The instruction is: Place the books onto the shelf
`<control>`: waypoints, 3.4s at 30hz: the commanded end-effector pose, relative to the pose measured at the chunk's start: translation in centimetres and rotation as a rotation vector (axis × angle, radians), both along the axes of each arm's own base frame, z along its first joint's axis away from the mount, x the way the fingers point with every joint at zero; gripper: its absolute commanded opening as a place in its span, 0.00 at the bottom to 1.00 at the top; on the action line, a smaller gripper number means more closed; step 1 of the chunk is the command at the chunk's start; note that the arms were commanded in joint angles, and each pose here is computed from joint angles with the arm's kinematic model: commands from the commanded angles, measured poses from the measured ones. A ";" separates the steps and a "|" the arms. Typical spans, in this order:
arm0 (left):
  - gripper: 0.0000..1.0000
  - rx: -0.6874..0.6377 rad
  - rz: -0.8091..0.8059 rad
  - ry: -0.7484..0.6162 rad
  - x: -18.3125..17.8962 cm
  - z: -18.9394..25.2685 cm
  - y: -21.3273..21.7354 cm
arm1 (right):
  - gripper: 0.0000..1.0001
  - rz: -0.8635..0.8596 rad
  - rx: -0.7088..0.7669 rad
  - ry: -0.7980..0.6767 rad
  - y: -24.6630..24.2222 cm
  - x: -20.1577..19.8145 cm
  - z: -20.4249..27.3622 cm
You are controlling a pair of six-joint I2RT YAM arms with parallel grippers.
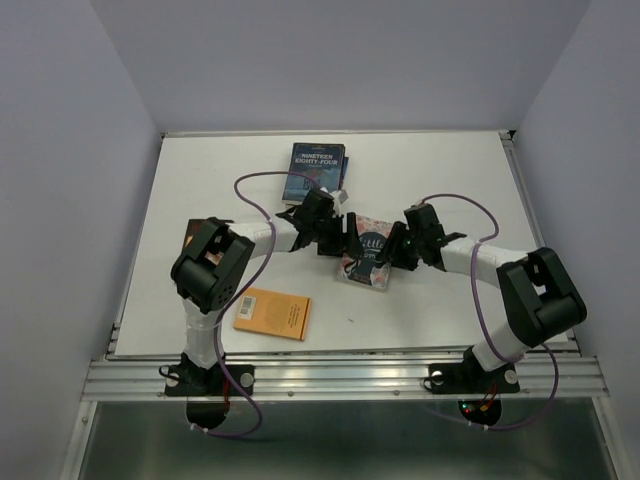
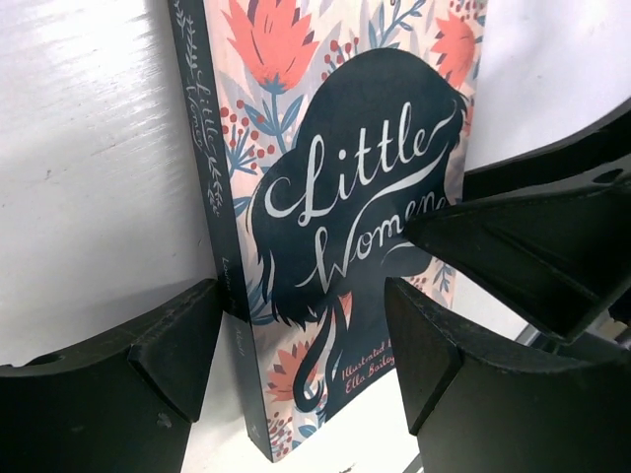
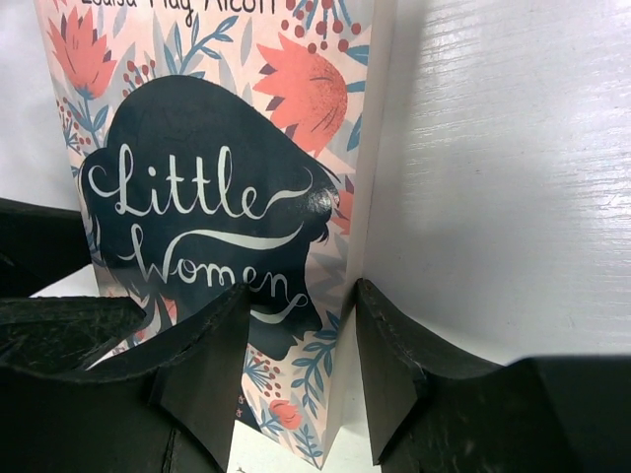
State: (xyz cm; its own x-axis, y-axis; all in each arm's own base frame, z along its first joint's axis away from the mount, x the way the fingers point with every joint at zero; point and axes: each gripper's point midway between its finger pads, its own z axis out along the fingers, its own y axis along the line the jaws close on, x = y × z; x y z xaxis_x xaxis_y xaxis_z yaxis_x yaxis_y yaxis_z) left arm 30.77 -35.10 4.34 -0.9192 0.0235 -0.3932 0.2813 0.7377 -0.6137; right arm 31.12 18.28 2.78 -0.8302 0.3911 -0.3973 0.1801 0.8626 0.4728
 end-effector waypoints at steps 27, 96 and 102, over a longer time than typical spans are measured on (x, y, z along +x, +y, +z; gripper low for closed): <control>0.00 -0.340 -0.264 -0.069 -2.5 6.2 -5.8 | 0.41 0.047 -0.054 0.112 -1.0 -3.9 -3.7; 0.99 0.108 0.040 -0.350 23.4 12.7 14.6 | 1.00 -0.331 -0.436 -0.180 -9.6 3.0 7.7; 0.99 0.186 0.097 -0.403 23.7 14.7 16.2 | 1.00 -0.316 -0.422 -0.163 -9.1 3.0 7.2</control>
